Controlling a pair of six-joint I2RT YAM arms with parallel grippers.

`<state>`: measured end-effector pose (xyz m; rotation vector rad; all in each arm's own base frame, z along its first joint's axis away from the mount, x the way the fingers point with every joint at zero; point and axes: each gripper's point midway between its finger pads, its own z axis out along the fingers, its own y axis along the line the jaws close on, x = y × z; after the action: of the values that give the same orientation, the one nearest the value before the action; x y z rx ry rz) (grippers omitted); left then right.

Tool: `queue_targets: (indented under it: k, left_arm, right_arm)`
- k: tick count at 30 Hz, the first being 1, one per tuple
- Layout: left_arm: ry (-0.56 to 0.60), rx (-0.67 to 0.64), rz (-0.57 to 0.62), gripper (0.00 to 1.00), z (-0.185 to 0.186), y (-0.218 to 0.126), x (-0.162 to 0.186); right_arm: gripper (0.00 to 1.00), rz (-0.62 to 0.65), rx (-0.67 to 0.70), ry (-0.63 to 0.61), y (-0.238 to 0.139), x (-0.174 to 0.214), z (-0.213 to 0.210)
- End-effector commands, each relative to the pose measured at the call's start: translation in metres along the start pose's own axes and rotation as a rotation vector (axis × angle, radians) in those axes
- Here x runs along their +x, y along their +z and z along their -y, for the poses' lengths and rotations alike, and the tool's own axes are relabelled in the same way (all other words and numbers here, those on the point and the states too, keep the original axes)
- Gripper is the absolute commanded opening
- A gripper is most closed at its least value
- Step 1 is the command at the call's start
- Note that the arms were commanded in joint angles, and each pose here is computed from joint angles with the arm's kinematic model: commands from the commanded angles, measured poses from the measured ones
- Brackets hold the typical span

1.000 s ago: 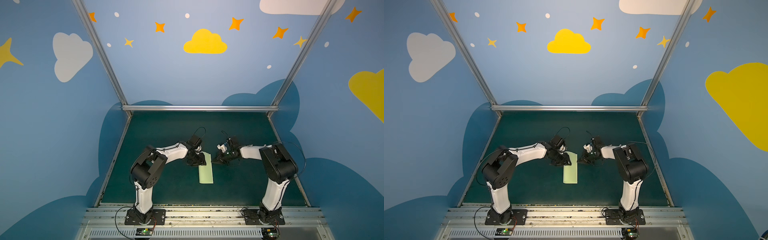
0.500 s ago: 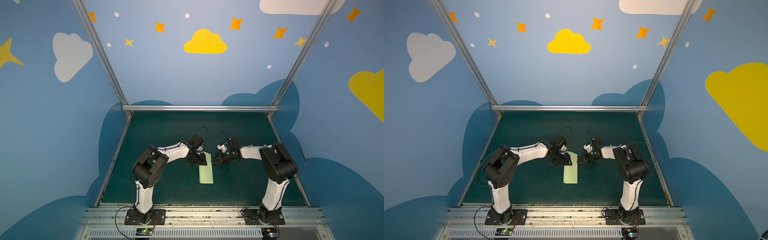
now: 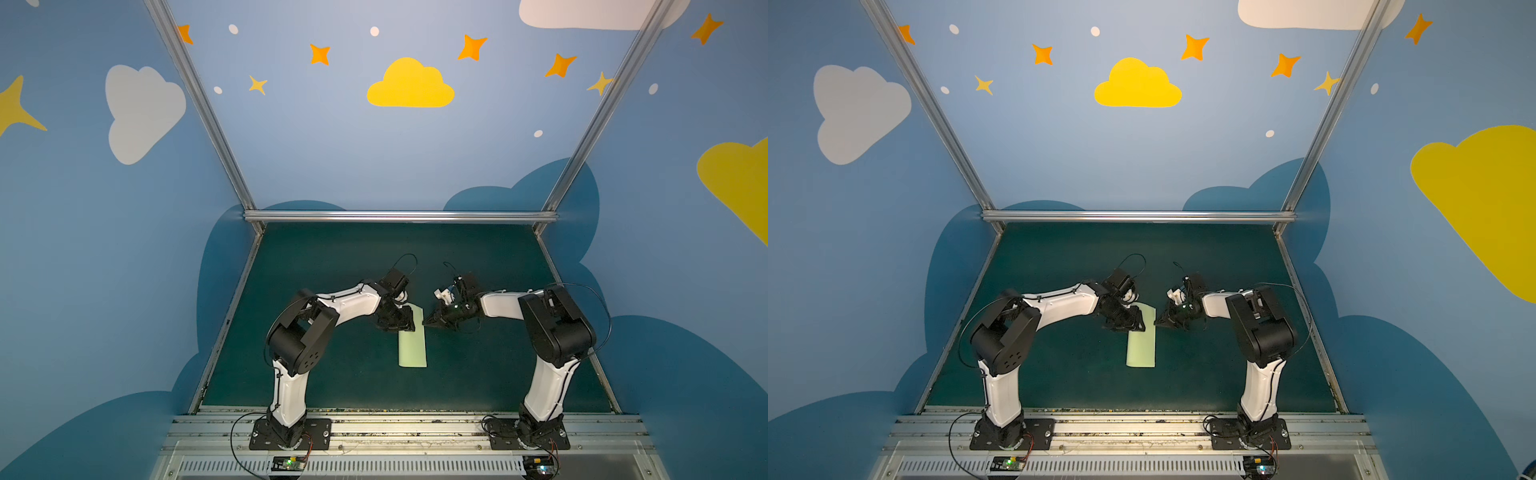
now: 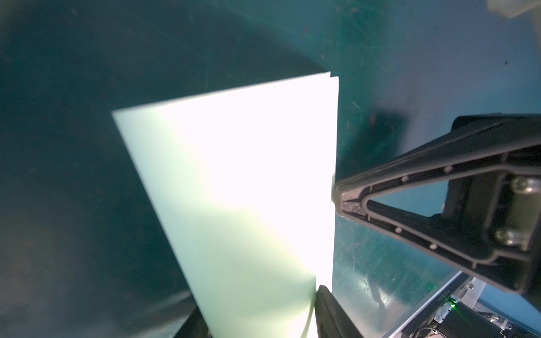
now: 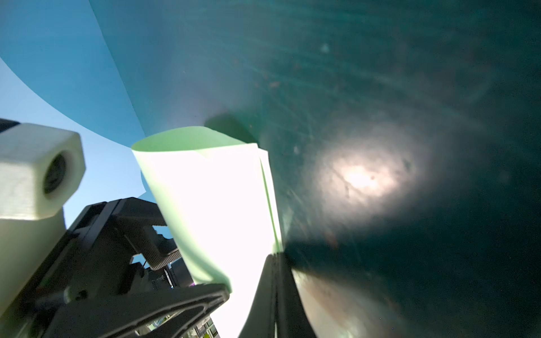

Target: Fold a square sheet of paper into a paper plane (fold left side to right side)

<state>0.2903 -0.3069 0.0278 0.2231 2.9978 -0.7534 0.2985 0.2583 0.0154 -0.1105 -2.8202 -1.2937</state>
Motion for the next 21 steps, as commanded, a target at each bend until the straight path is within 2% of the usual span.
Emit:
queue_targets:
  k: [1,8,21]
  left_arm:
    - [-0.012,-0.067,-0.057,0.53,-0.018,0.013,0.017]
    - [-0.012,-0.071,-0.059,0.53,-0.020,0.013,0.019]
    - [0.020,-0.078,-0.072,0.54,-0.015,0.013,0.022]
  right_arm:
    - [0.00,-0.003,0.087,0.064,-0.004,0.004,0.026]
    - [0.00,0.013,0.109,0.063,-0.012,-0.005,0.027]
    - [0.00,-0.054,0.126,0.086,0.010,-0.004,0.038]
